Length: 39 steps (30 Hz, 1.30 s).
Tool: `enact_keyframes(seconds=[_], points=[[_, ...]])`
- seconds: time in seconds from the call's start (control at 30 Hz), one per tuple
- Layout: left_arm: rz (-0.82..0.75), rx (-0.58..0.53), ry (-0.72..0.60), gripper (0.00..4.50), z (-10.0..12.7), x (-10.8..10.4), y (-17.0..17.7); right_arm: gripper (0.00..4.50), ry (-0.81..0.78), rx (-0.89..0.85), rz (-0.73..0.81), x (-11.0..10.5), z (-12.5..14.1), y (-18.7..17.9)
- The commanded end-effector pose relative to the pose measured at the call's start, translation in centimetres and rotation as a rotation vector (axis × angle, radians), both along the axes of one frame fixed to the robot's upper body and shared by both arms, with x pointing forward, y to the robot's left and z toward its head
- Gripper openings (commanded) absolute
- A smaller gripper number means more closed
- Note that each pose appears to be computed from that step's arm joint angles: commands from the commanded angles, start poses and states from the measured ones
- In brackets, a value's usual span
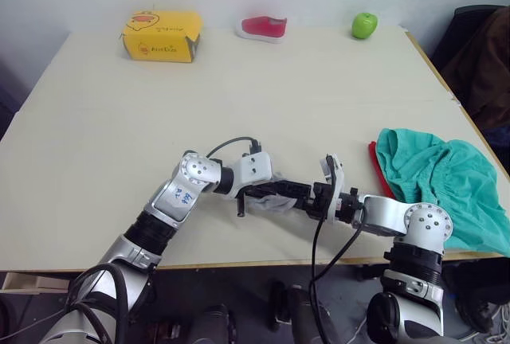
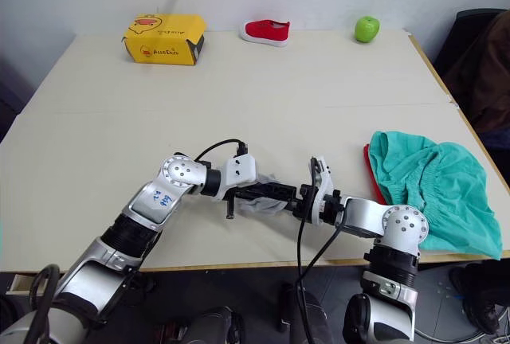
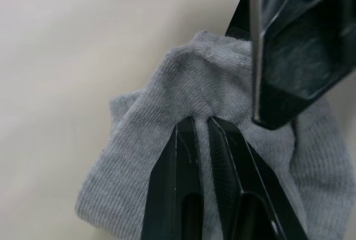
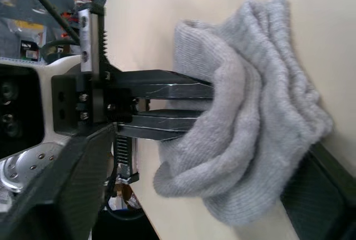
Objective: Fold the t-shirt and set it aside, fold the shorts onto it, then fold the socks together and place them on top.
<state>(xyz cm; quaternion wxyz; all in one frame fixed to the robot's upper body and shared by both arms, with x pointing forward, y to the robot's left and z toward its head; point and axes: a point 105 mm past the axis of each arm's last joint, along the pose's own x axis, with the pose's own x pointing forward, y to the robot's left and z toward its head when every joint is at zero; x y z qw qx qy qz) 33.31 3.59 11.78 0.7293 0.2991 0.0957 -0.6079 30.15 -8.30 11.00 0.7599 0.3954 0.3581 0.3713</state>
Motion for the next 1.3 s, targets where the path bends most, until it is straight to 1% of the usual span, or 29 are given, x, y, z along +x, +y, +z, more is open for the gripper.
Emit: enact_keyframes(seconds=[0.03,0.1,0.17,0.23,0.3,0.33,0.4,0.47,0.57,0.6,0.67,0.7,0.77,0.8,0.87,0.93,1.0,1.07,1.13,1.17,1.2,1.27,1.3], points=[[0.032,0.05,0.013,0.39,-0.9,0.4,0.8,2.86,0.038,-0.02,-0.01,0.0,-0.9,0.3],[0.036,0.048,0.011,0.39,-0.9,0.5,0.9,2.21,0.04,-0.021,-0.019,0.1,-1.0,0.1],[0.038,0.045,0.012,0.39,-1.0,0.4,1.0,1.44,0.043,-0.022,-0.03,0.2,-1.0,-0.1],[0.044,0.027,0.015,0.39,-0.8,0.4,1.1,0.83,0.043,-0.024,-0.034,0.2,-1.1,-0.2],[0.047,-0.024,0.049,0.39,0.0,0.1,1.3,0.24,0.033,-0.042,-0.045,0.3,-1.1,-0.3],[0.048,-0.058,0.076,0.58,0.5,-0.1,1.5,0.07,0.023,-0.055,-0.049,0.3,-1.1,-0.3],[0.056,-0.118,0.103,0.98,2.0,-0.3,2.4,0.02,-0.006,-0.068,-0.047,0.2,-0.7,-0.4],[0.047,-0.164,0.116,1.59,3.6,-0.6,3.4,0.02,-0.034,-0.065,-0.044,0.2,-0.2,-0.4],[-0.01,-0.275,0.187,2.52,7.2,-1.8,4.9,0.02,-0.071,-0.043,-0.055,0.2,0.6,-0.7],[-0.065,-0.274,0.217,2.85,8.3,-3.0,5.8,0.02,-0.089,-0.033,-0.06,0.1,1.0,-1.0],[-0.153,-0.235,0.244,3.46,9.5,-4.9,7.0,0.02,-0.133,-0.02,-0.064,-0.1,2.0,-1.5],[-0.17,-0.218,0.239,3.72,9.7,-5.2,7.4,0.02,-0.166,-0.014,-0.063,-0.4,2.7,-1.9],[-0.177,-0.213,0.224,4.35,10.0,-5.2,7.7,0.02,-0.214,0.004,-0.09,-0.8,3.9,-2.7],[-0.179,-0.219,0.219,4.48,10.2,-5.1,7.7,0.02,-0.236,0.008,-0.121,-1.0,4.6,-3.4],[-0.184,-0.252,0.2,4.5,10.6,-4.7,7.4,0.02,-0.291,0.023,-0.181,-1.7,6.4,-5.0],[-0.185,-0.28,0.172,4.5,10.7,-4.1,7.0,0.02,-0.35,0.042,-0.254,-2.7,8.9,-7.1],[-0.181,-0.31,0.129,4.5,10.9,-3.5,6.6,0.02,-0.428,0.039,-0.345,-3.4,11.2,-9.6],[-0.135,-0.348,0.076,4.5,11.1,-2.3,6.3,0.02,-0.491,-0.009,-0.459,-4.1,12.8,-12.9],[-0.071,-0.378,0.073,4.5,11.3,-0.6,6.6,0.02,-0.494,-0.057,-0.588,-4.7,13.4,-16.5],[-0.059,-0.404,0.088,4.5,11.5,0.0,6.9,0.02,-0.481,-0.082,-0.637,-5.1,13.3,-18.1],[-0.059,-0.447,0.134,4.5,12.1,0.1,7.3,0.02,-0.455,-0.108,-0.688,-5.8,13.0,-19.9],[-0.089,-0.504,0.203,4.5,13.1,-0.2,7.6,0.02,-0.416,-0.13,-0.757,-6.7,12.6,-22.2],[-0.137,-0.519,0.252,4.5,13.7,-1.2,7.7,0.02,-0.371,-0.137,-0.816,-7.2,11.9,-23.8]])
